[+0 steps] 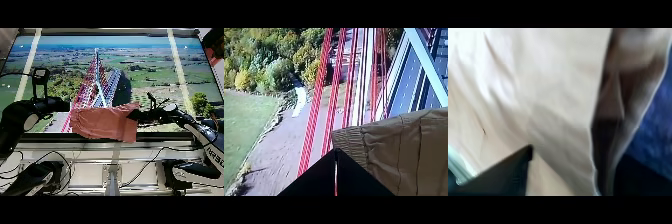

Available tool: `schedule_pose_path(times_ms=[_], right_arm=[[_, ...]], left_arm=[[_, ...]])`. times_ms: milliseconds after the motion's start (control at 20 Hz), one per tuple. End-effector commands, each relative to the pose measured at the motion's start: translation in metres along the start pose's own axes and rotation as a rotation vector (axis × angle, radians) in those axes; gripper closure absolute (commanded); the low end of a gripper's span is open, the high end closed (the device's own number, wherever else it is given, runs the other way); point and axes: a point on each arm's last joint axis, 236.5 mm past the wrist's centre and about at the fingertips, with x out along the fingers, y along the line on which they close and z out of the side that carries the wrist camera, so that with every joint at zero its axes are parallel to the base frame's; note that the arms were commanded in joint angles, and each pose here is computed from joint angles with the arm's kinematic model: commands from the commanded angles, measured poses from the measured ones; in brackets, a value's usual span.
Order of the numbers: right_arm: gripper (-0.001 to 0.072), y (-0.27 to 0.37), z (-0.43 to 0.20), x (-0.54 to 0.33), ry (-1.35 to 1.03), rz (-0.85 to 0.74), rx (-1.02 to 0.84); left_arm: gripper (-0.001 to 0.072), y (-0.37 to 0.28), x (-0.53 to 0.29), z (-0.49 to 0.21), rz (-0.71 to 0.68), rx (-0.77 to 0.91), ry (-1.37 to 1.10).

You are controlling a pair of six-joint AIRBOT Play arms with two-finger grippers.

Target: Fold the clothes and pants, and hang the long-sleeved shirts on hangers.

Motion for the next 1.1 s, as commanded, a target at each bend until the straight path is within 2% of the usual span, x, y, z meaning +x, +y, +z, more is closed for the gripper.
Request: schedule_pose_path(times_ms=[0, 100, 150, 400, 650, 800, 1050], right_arm=[[0.0533, 0.03, 0.016, -0.002, -0.027, 0.084, 0.025], [0.0568, 0.051, 0.027, -0.007, -0.054, 0.16, 0.065], [0.0695, 0.062, 0.033, -0.01, -0.066, 0.194, 0.076], [0.0704, 0.124, 0.069, -0.046, -0.115, 0.317, -0.052], [0.0704, 0.199, 0.128, -0.145, -0.312, 0.413, -0.229], [0.0704, 0.211, 0.161, -0.222, -0.486, 0.344, -0.286], [0.0704, 0.159, 0.197, -0.372, -0.828, -0.003, -0.222]], left_arm=[[0.0693, 0.0, 0.0, 0.0, 0.001, 0.0, 0.0], [0.0694, 0.0, 0.0, 0.0, 0.001, 0.0, 0.0], [0.0694, 0.0, 0.0, 0.0, 0.001, 0.0, 0.0], [0.0694, 0.001, 0.0, 0.0, 0.002, 0.0, 0.001], [0.0694, 0.001, 0.0, 0.0, 0.002, 0.0, 0.001], [0.0694, 0.001, 0.0, 0.0, 0.002, 0.0, 0.001], [0.0693, 0.001, 0.0, 0.0, 0.002, 0.0, 0.001]])
